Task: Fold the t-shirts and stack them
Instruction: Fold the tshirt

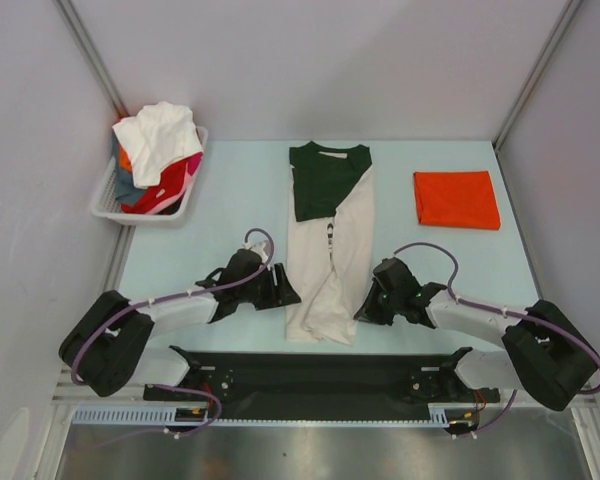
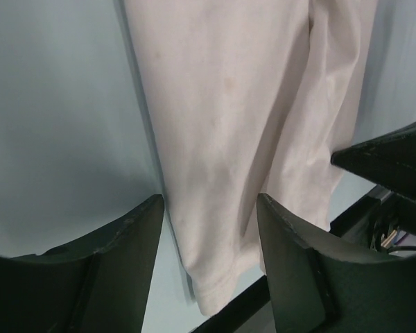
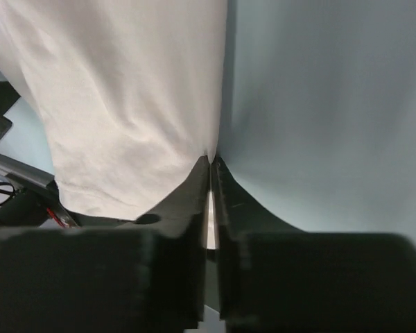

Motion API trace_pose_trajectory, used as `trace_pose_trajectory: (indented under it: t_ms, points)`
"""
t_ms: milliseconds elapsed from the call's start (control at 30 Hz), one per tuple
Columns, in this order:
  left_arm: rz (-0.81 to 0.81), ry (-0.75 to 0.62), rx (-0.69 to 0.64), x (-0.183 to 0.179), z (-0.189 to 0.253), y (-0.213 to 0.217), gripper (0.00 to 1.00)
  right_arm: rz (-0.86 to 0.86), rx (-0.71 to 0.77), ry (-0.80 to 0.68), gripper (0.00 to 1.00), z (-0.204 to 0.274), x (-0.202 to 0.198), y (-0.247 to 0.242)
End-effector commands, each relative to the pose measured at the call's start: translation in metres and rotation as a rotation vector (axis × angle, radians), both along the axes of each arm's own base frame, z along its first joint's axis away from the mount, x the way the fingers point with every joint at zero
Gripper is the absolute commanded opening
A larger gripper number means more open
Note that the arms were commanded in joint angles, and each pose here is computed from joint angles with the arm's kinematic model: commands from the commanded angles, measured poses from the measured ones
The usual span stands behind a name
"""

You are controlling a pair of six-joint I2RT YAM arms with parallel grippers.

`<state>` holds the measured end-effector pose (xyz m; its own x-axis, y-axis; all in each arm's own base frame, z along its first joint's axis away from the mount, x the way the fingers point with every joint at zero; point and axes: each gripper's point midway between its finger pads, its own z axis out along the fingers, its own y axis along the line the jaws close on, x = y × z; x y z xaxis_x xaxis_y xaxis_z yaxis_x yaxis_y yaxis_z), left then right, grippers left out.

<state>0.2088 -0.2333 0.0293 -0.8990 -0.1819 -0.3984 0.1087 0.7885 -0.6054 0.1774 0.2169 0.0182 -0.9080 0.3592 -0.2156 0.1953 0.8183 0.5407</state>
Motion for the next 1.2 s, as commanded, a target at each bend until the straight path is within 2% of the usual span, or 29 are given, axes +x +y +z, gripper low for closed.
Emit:
trace_pose_trajectory:
  t_ms: [0, 67, 300, 400, 600, 1067, 1167]
  points:
    - [-0.028, 0.133, 0.046, -0.037, -0.027, 0.009, 0.63, -0.055, -0.127, 0.071, 0.00, -0.018, -0.013, -0.026]
    - [-0.028, 0.148, 0.049, -0.044, -0.031, 0.013, 0.61, -0.102, -0.210, 0.071, 0.00, -0.019, -0.012, -0.047]
    - [-0.034, 0.176, 0.031, -0.059, -0.034, 0.017, 0.60, -0.150, -0.286, 0.035, 0.00, -0.003, -0.016, -0.082]
    - [-0.051, 0.182, 0.027, -0.064, -0.033, 0.014, 0.58, -0.139, -0.274, 0.033, 0.18, -0.001, -0.020, -0.084]
    - [-0.056, 0.214, 0.023, -0.079, -0.037, 0.014, 0.54, -0.089, -0.257, 0.062, 0.35, 0.000, -0.028, -0.080]
    - [-0.070, 0.276, 0.033, -0.101, -0.045, 0.017, 0.37, 0.033, -0.142, 0.142, 0.32, -0.005, -0.054, -0.061]
    - [-0.061, 0.282, 0.046, -0.105, -0.049, 0.023, 0.20, 0.038, -0.153, 0.155, 0.27, -0.006, -0.061, -0.066]
